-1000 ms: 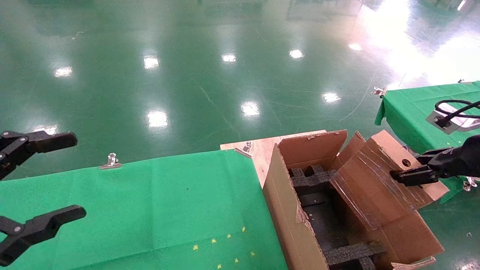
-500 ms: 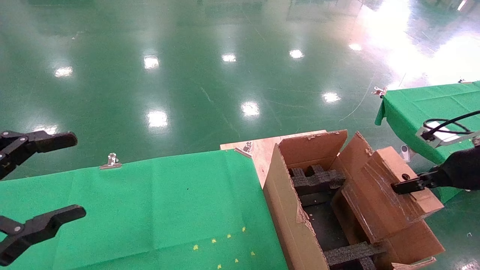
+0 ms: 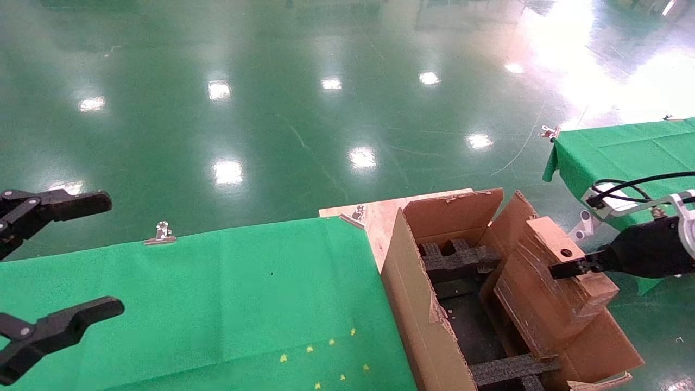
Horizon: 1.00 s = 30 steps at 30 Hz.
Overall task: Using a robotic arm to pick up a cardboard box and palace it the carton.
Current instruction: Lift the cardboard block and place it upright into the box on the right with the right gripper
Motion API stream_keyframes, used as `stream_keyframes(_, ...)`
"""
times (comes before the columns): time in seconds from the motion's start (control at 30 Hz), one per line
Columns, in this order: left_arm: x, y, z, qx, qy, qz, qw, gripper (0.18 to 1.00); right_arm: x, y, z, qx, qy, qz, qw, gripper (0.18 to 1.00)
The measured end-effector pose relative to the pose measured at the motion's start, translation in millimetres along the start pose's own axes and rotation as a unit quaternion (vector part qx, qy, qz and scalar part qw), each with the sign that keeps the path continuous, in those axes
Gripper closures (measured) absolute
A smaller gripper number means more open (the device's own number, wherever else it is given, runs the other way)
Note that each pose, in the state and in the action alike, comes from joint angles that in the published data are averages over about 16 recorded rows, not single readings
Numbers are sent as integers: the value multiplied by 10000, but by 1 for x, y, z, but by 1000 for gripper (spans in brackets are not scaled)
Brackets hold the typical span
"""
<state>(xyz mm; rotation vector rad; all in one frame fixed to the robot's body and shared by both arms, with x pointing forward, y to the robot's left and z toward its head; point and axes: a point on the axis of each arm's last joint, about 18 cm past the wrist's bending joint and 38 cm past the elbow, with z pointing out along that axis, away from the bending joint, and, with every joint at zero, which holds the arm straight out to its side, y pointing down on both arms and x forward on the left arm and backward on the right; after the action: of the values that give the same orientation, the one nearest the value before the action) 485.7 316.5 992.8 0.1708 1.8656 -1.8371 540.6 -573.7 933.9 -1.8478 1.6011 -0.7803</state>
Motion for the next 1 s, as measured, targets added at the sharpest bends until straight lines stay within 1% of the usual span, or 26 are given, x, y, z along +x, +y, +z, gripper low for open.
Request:
stream_keyframes(0.43,0,0,0,0,0,0,10000,184,-5,-12,6,227,155,-96,9996,899)
stream_keyframes(0.67,0,0,0,0,0,0,10000,184,-7,-7,15,191,193,-78,9996,899)
stream_keyframes(1.0,0,0,0,0,0,0,10000,184,-10,2,36,121,260,-22,9996,901)
